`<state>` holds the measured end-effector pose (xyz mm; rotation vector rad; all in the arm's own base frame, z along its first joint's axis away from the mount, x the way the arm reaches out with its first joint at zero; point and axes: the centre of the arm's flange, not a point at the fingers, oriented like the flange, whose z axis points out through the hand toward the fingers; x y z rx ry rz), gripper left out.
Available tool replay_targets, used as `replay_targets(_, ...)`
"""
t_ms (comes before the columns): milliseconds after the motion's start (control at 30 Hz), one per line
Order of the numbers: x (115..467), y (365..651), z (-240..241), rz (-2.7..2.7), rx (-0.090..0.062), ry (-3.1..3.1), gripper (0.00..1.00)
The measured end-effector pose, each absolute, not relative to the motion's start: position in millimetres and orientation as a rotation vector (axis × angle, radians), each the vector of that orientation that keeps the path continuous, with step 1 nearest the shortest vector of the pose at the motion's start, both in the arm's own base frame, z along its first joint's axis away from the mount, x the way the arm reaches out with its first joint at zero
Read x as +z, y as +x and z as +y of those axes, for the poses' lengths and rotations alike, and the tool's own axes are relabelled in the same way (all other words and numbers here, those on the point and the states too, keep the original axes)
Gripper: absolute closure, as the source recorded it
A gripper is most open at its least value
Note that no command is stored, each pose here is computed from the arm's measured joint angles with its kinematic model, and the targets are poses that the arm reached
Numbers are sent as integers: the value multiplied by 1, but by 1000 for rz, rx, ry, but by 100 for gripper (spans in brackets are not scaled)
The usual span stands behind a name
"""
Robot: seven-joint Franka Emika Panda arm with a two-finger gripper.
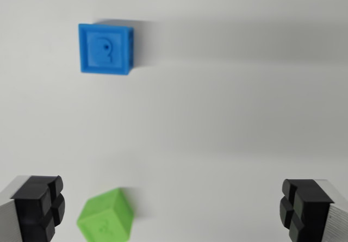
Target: Stack cube
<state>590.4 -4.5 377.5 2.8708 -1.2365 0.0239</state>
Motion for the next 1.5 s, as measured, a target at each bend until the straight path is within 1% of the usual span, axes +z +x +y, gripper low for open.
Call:
replay_targets(500,336,603,20,-1211,13,2885,0)
replay_targets(1200,263,628,64,-1163,-5,2912,0)
replay_targets(1500,231,630,69,-1159,-4,2915,0)
